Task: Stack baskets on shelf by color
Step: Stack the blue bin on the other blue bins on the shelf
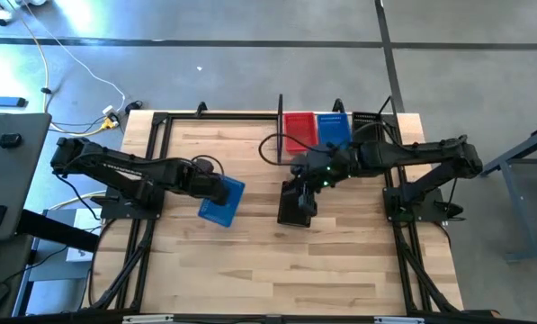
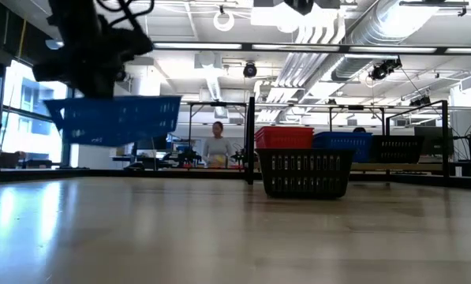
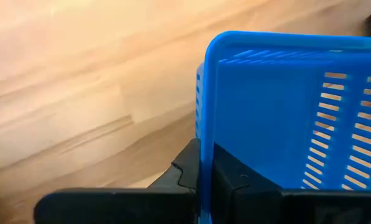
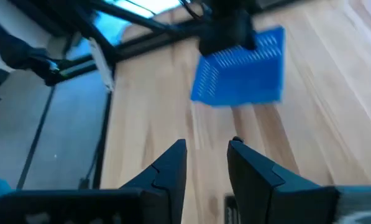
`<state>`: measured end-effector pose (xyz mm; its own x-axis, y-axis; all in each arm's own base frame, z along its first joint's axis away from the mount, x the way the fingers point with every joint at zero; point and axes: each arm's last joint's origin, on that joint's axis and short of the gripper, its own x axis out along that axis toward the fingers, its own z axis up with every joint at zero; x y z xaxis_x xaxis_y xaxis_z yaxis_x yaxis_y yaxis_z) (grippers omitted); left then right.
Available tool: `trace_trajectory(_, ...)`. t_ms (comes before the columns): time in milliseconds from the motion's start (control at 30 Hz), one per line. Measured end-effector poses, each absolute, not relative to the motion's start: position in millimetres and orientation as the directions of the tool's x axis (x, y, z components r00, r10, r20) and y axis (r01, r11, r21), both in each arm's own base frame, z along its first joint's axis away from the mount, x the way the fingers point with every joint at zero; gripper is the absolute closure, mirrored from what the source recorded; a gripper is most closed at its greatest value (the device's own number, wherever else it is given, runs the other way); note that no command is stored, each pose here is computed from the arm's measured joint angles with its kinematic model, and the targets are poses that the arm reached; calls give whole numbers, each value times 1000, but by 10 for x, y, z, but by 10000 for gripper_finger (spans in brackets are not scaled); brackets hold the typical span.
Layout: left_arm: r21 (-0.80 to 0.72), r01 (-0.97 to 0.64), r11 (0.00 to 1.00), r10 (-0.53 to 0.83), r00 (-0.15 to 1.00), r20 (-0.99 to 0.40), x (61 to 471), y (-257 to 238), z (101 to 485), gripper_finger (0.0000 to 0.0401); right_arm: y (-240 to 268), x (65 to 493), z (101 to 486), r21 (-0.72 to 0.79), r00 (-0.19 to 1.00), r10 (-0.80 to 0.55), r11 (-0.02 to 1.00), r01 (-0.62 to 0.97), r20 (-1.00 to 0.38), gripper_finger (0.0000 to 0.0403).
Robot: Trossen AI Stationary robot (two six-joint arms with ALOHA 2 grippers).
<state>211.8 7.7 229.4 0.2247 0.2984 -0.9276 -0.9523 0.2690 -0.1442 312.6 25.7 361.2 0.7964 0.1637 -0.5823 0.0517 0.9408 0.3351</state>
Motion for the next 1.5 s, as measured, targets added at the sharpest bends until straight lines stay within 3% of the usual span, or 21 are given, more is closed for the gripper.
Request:
trace_trajectory(333,-262,-937,231,391,336,-857,2269,217,2745,401,437,3203,3774,175,896,151,981,-84,-417,278)
trace_trajectory(533,-344,-922,178,538,384,-751,2342,327,2981,401,435,3236,3827,18,922,148,988,-152,-357,250)
trace_trajectory(733,-471,-873,129,609,445,-657,2439,406,3059,401,443,3315,3699,-227,900,135,942,-246,-413,249)
trace_trajectory(900,-501,-862,75,632,430,-645,2490,418,3027,401,441,3405,3567,-390,884,80,876,-283,-461,249)
trace_trajectory(1167,-501,-865,-8,621,389,-680,2622,402,2858,401,452,3611,3277,-471,844,30,819,-328,-536,249)
trace_trajectory(1500,-480,-876,-43,582,368,-725,2736,388,2704,401,465,3867,2823,-483,772,-49,805,-345,-633,249)
